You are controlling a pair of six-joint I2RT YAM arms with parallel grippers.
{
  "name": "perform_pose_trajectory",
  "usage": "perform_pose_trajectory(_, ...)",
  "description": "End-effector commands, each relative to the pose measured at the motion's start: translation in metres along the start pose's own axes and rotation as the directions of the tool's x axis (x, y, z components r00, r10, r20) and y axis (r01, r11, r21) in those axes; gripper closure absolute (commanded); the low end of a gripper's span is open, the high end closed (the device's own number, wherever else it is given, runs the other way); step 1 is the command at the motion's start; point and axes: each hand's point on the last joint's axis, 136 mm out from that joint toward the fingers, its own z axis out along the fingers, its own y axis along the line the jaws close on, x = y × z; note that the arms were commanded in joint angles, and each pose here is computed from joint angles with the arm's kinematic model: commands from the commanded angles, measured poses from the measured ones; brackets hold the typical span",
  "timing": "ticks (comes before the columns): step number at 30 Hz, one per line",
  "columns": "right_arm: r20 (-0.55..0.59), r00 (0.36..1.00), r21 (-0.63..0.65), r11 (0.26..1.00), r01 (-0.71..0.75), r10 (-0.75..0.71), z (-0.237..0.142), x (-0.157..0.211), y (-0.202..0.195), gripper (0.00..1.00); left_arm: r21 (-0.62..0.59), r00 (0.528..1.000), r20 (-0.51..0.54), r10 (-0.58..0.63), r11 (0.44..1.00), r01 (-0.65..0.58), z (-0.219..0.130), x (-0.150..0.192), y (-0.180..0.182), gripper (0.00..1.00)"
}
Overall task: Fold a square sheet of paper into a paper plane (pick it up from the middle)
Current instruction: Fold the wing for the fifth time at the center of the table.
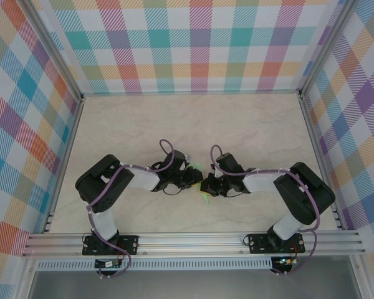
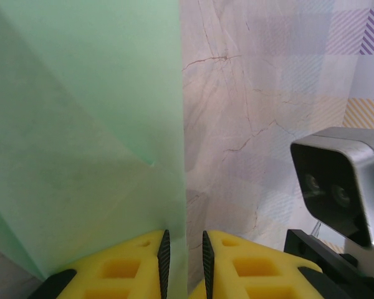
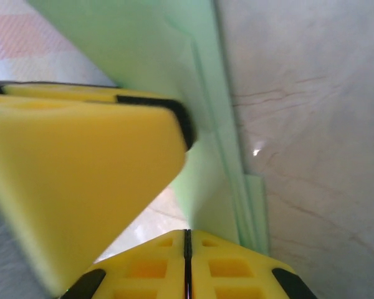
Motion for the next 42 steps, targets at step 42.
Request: perform_pose_trajectory(42, -0.114, 0.992, 0.238, 0.971, -0.024, 0.052, 0.006, 0.036, -0.072, 0.95, -0.093, 0.991, 0.100, 0.085, 0.993, -0.076, -0.012, -0.023, -0.002, 0.69)
